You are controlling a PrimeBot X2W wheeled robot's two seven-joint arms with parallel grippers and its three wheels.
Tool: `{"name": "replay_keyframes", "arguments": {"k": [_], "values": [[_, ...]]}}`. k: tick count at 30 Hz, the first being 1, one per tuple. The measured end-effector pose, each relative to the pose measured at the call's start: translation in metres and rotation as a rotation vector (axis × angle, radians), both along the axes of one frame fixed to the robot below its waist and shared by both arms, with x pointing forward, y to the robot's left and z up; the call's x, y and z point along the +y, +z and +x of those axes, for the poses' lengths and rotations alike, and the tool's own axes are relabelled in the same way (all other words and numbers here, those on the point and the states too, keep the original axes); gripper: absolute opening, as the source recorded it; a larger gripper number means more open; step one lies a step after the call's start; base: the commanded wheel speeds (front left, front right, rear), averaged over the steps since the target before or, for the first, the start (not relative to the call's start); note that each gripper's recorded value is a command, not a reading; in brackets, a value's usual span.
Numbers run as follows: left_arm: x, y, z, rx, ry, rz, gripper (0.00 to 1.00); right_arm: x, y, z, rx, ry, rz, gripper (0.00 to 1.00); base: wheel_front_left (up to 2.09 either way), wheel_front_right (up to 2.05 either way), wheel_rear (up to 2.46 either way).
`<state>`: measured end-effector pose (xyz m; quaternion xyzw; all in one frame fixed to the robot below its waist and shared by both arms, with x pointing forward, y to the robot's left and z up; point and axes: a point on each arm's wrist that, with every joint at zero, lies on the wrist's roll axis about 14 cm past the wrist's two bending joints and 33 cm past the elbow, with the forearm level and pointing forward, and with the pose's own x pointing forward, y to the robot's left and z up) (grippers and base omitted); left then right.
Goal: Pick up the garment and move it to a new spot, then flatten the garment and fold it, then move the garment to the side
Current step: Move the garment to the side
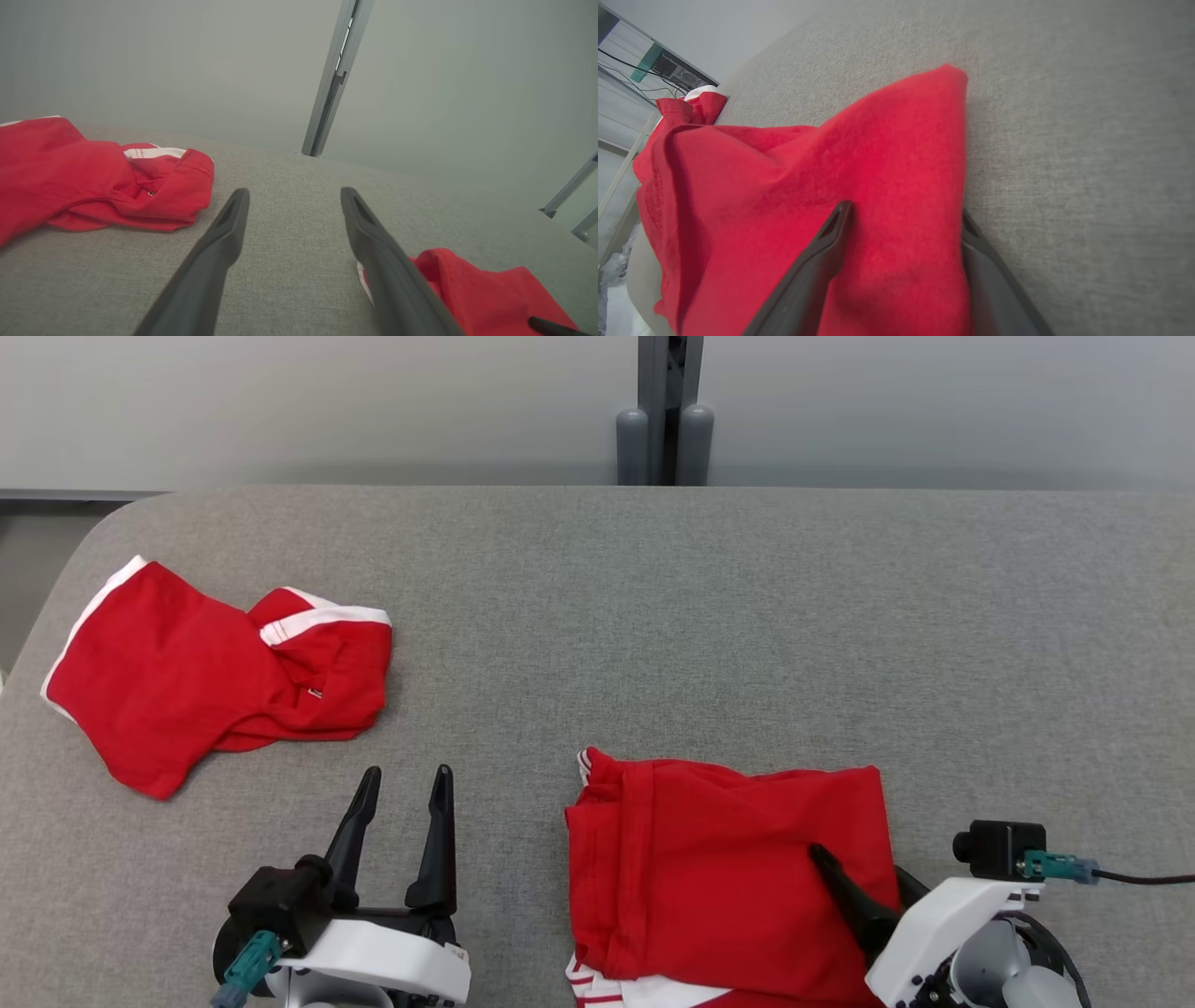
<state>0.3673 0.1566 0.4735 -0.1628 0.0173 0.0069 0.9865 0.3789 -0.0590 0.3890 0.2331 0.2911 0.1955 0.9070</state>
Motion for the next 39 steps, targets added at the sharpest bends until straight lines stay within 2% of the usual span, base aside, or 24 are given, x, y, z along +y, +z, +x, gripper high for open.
{"name": "replay_keyframes", "arguments": {"k": [5,6,8,18,22,23,31,39], "values": [[0.003,-0.003,0.0,0.008,0.006,0.01,1.0,0.015,-0.005,0.006,0.007,0.037,0.008,0.99,0.0,0.0,0.0],[0.003,-0.004,0.0,0.011,0.006,0.012,1.0,0.018,-0.005,0.007,0.007,0.043,0.013,0.6,0.0,0.0,0.0],[0.003,-0.004,0.0,0.013,0.007,0.015,1.0,0.023,-0.005,0.009,0.003,0.057,0.014,0.0,0.0,0.0,0.0],[-0.004,-0.002,0.003,0.004,-0.018,0.022,1.0,0.017,-0.009,0.009,-0.035,0.08,-0.042,0.0,0.0,0.0,0.0],[-0.011,0.002,0.006,-0.012,-0.039,0.017,1.0,0.003,-0.008,0.01,-0.087,0.115,-0.124,0.0,0.0,0.0,0.0],[-0.017,0.005,0.009,-0.019,-0.056,0.013,1.0,-0.009,-0.008,0.011,-0.109,0.129,-0.179,0.0,0.0,0.0,0.0],[-0.042,0.004,0.033,-0.029,-0.131,0.001,1.0,-0.076,0.005,0.037,-0.191,0.116,-0.37,0.0,0.0,0.0,0.0],[-0.079,-0.01,0.074,-0.028,-0.242,-0.017,1.0,-0.17,0.005,0.071,-0.183,0.004,-0.539,0.0,0.0,0.0,0.0]]}}
